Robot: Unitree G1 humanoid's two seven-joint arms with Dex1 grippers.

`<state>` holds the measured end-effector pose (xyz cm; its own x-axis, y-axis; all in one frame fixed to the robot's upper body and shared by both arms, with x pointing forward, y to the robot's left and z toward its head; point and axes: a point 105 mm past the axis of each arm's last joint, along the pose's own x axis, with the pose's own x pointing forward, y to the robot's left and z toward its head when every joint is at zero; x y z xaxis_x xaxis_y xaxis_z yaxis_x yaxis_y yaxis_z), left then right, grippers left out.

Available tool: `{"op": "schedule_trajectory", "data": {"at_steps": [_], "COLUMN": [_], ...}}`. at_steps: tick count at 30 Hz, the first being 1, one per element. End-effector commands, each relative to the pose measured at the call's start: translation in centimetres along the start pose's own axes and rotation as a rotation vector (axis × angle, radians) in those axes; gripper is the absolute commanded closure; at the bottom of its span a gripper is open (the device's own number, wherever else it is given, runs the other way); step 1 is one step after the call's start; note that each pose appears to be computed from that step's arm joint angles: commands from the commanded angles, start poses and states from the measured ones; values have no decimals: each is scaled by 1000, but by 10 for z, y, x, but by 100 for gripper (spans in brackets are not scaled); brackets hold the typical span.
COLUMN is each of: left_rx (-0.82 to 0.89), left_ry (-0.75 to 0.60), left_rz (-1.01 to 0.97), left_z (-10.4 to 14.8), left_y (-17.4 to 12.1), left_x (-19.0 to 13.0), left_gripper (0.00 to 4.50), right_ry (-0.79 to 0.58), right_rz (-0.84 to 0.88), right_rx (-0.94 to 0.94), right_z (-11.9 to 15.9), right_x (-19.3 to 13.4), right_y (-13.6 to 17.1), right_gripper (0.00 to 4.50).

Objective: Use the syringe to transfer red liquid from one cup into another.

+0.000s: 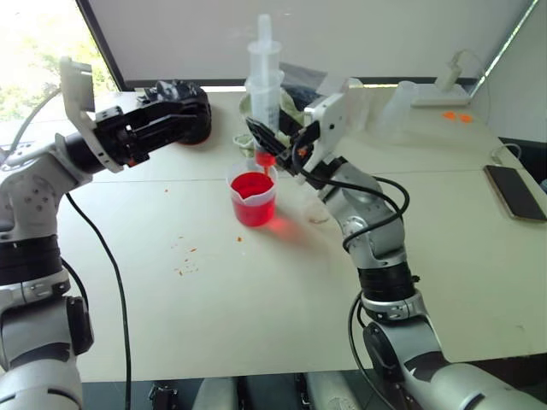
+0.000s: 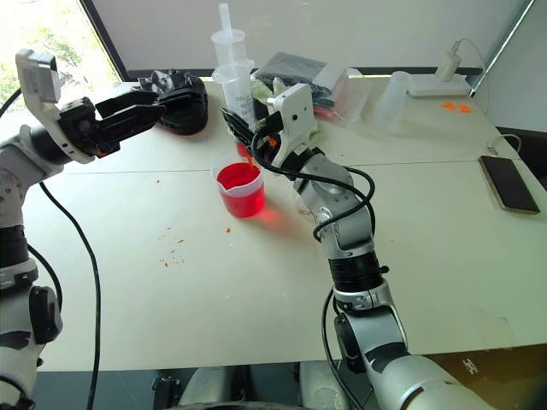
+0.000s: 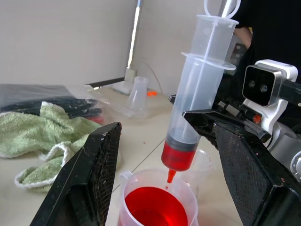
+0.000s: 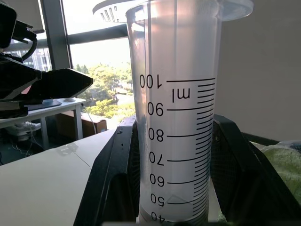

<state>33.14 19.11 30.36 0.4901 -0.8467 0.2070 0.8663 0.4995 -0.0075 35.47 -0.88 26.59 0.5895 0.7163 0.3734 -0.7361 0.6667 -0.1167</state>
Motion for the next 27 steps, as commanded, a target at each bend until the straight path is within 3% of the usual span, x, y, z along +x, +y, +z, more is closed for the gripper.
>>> {"op": "schedule_trajectory", "data": {"at_steps": [1, 17, 27], "left_rx": [60, 69, 55], "left_ry": [-22, -18, -19], "left_rz": [-27, -29, -61], "left_z": [14, 13, 10], "left_y": [-7, -7, -8], "left_x": [4, 7, 15], "left_gripper": [125, 125, 125], "right_ry": [-68, -76, -152], "right_rz": [39, 28, -159], "right_rx": [14, -6, -103], "right_z": [18, 21, 65], "right_x": [5, 8, -11], "right_y": [13, 7, -58], "right_gripper": [310, 310, 310]}}
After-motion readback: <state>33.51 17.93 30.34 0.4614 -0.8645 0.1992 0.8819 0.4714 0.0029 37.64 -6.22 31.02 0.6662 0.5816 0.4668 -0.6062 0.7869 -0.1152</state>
